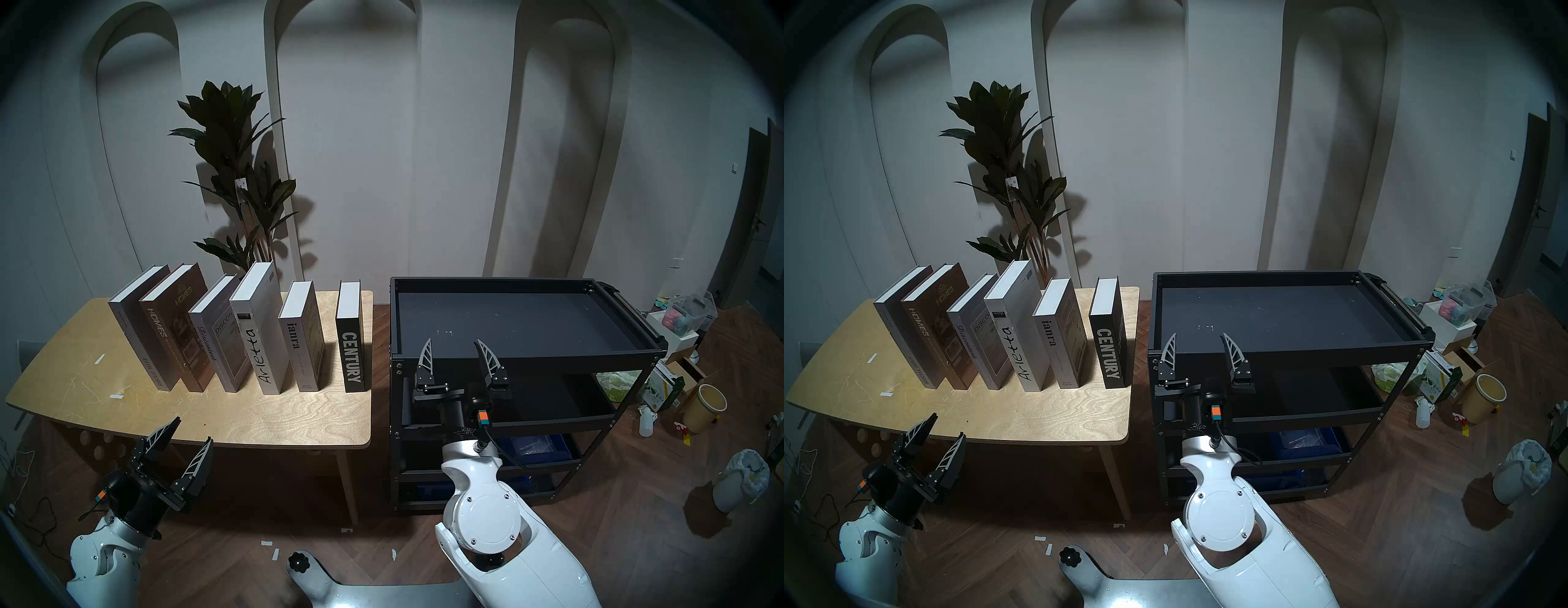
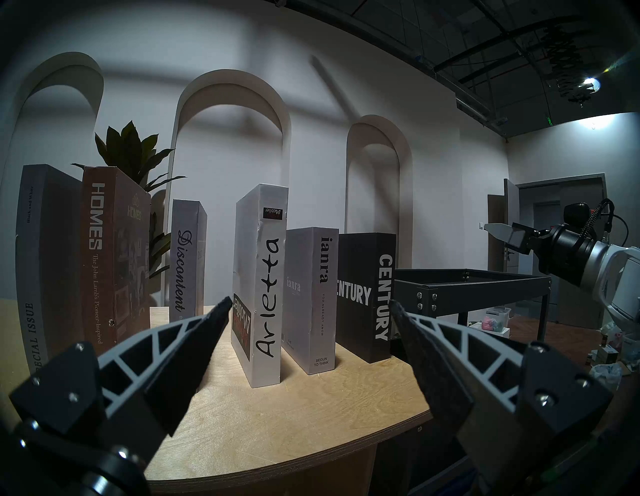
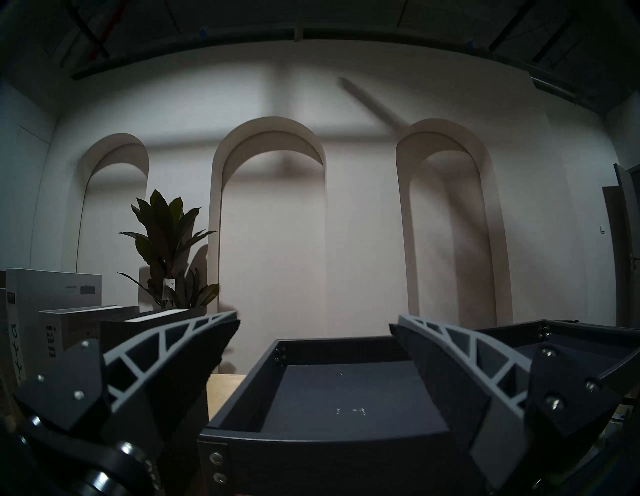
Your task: Move the books from the display table onto the shelf, standing them upright with spines facing out and tallest at one end
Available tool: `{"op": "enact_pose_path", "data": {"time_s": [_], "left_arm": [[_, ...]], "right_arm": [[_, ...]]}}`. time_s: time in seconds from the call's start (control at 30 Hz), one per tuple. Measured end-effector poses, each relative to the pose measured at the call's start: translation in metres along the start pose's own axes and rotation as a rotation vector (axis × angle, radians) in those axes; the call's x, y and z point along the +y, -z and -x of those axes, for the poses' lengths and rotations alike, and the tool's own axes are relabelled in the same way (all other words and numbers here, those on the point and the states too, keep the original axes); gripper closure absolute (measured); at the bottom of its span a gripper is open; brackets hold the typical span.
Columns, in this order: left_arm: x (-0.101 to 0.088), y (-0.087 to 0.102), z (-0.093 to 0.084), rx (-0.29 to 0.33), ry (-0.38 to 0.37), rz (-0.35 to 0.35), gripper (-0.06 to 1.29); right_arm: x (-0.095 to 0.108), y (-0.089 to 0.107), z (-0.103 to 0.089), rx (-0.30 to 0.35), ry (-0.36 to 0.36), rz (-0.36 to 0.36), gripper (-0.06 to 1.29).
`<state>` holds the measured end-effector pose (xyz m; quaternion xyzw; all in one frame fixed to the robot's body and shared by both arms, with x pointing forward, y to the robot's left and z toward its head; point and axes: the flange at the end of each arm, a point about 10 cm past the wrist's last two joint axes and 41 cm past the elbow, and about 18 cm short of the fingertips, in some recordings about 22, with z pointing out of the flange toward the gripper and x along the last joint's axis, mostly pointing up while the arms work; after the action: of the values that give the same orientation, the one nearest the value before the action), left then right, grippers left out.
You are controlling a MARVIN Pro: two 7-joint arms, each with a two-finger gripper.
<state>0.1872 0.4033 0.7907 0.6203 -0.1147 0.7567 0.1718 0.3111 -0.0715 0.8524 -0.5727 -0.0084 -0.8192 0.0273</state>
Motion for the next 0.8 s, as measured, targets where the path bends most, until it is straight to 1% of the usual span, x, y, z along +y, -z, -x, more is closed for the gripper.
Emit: {"op": "enact_pose_path", "data": {"time_s": [0.07,0.33,0.47,0.53,0.73,0.8], "left_arm": [[0.0,0.0,0.0,0.0,0.0,0.0,0.0],[0.0,0.0,0.0,0.0,0.0,0.001,0.0],[0.0,0.0,0.0,0.0,0.0,0.002,0.0],[0.0,0.0,0.0,0.001,0.0,0.002,0.0],[0.0,0.0,0.0,0.001,0.0,0.003,0.0],[0.0,0.0,0.0,0.001,0.0,0.003,0.0]], "right_arm": [[-0.011,-0.001,0.004,0.005,0.007,-0.033,0.0],[-0.033,-0.012,0.014,0.013,0.025,-0.098,0.0],[-0.043,-0.018,0.019,0.006,0.031,-0.132,0.0],[-0.051,-0.023,0.024,-0.009,0.033,-0.158,0.0],[-0.065,-0.03,0.033,-0.031,0.027,-0.186,0.0],[-0.07,-0.033,0.036,-0.037,0.024,-0.185,0.0]]}}
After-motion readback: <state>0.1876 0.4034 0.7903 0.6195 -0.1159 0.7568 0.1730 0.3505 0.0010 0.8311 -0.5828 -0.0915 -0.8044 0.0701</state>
